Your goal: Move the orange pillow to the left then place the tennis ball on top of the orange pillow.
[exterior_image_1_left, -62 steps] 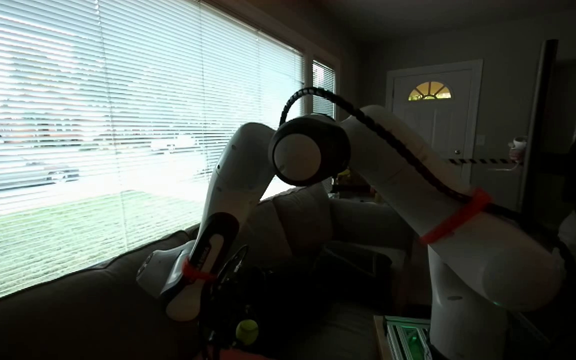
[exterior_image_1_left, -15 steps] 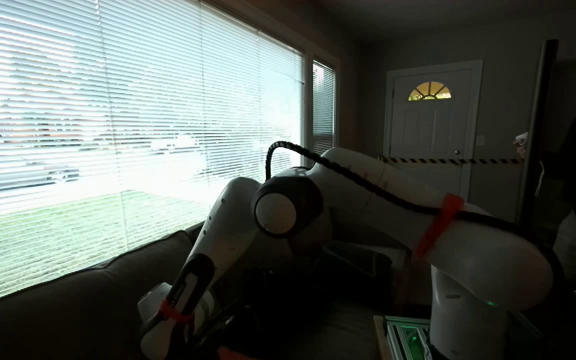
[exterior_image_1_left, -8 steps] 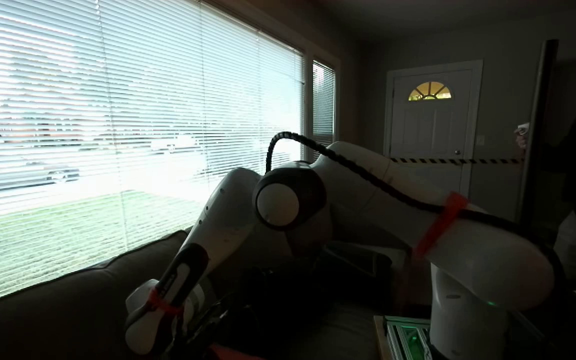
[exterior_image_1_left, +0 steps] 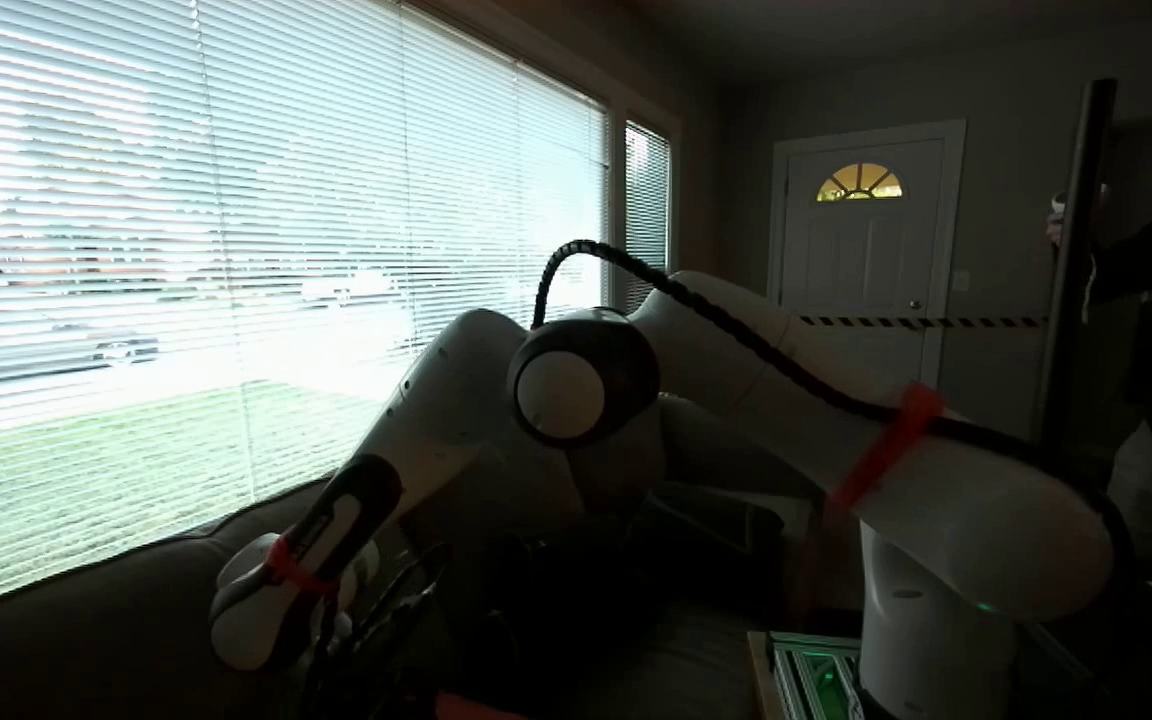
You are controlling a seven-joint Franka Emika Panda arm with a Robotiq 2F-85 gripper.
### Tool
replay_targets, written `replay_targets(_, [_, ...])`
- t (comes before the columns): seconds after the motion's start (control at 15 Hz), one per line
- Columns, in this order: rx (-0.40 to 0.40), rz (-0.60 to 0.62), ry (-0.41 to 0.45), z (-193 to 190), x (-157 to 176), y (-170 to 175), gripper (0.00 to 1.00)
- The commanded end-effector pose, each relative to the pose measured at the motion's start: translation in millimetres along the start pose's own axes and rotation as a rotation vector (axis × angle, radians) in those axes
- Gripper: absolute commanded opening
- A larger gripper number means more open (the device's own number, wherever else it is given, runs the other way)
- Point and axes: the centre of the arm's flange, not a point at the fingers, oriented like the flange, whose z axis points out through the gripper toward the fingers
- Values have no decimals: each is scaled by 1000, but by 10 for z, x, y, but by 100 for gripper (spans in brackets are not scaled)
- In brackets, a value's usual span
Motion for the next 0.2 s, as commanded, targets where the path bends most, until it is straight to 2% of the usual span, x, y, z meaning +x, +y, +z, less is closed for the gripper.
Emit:
replay_targets(0.0, [-66,-154,-109,-418,-165,-125,100])
replay_targets(0.07, [-22,-78,-67,-222,-144,-57,100])
replay_targets(0.13, [-35,-106,-81,-328,-196,-90,100])
